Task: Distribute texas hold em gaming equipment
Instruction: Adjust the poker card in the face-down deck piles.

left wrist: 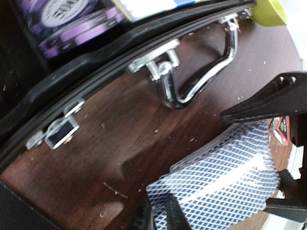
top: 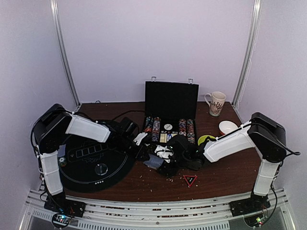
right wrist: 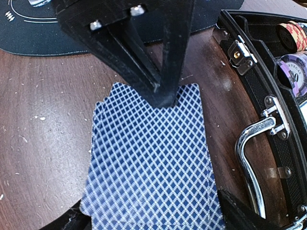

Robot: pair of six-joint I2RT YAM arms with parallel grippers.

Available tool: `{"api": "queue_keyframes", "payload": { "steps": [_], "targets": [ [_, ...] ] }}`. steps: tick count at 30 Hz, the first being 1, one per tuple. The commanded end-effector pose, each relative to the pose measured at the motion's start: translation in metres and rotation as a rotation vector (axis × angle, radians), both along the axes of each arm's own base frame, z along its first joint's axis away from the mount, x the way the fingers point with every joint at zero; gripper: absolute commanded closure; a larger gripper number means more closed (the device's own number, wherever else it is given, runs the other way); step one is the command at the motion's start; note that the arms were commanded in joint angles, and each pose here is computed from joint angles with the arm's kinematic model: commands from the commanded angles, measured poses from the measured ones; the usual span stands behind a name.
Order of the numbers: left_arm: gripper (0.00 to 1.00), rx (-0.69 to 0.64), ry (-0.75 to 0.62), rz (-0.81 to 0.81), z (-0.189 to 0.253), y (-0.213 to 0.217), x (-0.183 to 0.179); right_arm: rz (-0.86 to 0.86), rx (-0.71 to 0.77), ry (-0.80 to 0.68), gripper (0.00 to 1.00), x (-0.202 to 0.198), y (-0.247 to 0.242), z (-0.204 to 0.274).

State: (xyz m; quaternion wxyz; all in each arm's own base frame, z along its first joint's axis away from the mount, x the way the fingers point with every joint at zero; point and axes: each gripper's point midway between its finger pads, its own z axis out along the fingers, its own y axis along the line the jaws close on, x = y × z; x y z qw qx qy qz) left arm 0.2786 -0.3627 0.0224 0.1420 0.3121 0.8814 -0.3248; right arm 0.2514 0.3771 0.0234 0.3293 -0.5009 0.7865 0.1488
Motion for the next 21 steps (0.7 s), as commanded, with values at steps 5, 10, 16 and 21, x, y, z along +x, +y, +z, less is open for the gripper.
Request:
{"api": "queue_keyframes", "payload": {
  "steps": [5,10,16,21],
  "targets": [
    [0.92,0.023,-0.017,0.01,0.009,0.01,0.005,-0.015,-0.13,0.025,0.17,-0.009,-0.026,-0.023],
    [0.87,0.0,-0.018,-0.003,0.019,0.008,0.003,-0.017,-0.135,0.024,0.17,-0.008,-0.027,-0.023],
    [0.71,-0.011,-0.024,0.007,0.023,0.013,0.008,-0.015,-0.137,0.025,0.17,-0.008,-0.027,-0.023],
    [0.6,-0.033,0.042,0.008,0.014,0.01,0.013,-0.014,-0.135,0.025,0.17,-0.008,-0.026,-0.023]
  ]
}}
